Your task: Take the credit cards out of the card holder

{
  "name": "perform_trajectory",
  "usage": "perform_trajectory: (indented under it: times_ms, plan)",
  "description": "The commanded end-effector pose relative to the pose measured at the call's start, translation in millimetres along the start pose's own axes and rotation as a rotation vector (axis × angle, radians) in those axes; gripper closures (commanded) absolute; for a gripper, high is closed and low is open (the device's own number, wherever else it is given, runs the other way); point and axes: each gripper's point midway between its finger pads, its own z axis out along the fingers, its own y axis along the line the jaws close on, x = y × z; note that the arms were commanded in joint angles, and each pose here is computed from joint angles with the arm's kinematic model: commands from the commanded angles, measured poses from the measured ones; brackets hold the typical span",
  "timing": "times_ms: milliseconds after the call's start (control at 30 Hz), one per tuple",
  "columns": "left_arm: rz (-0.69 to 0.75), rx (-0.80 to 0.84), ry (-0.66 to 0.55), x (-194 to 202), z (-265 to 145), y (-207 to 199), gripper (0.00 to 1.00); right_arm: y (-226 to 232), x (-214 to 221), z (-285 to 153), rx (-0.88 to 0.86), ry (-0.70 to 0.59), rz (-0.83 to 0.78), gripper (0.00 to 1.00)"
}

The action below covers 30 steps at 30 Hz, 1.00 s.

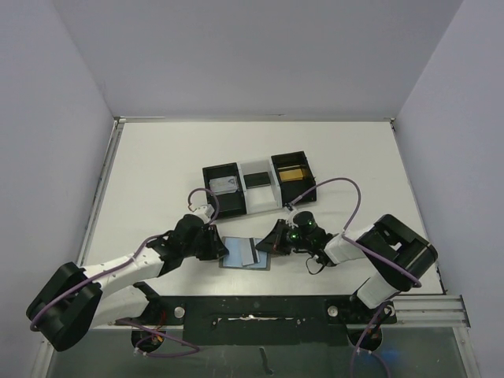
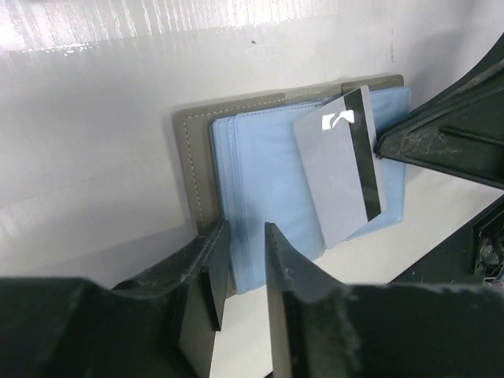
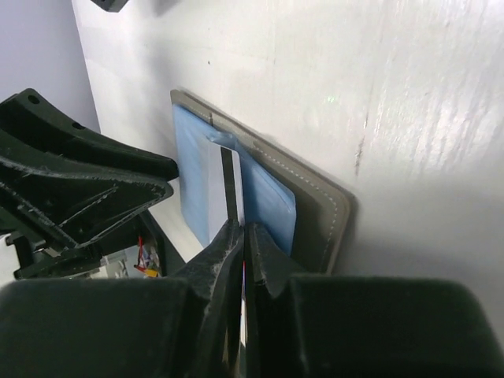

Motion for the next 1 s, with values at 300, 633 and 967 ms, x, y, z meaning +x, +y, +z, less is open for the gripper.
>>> perform_trajectory:
  times_ms: [300,633,967]
  plan:
    - [0.015,0.194,-0.152,-49.8,-27.9,-61.4,0.59,19.3,-1.2,3.2,-0.055,0.034,-0.068,1.0]
    - [0.021,0.246,0.038,-15.7,-2.5,-66.8,0.68,16.5,2.4,4.5,-0.048,0.009,-0.053,0.87]
    - [-0.006,0.091,0.127,4.3,20.2,-38.1,0.81,12.3,12.5,9.6,-0.054,-0.017,-0.028,0.74]
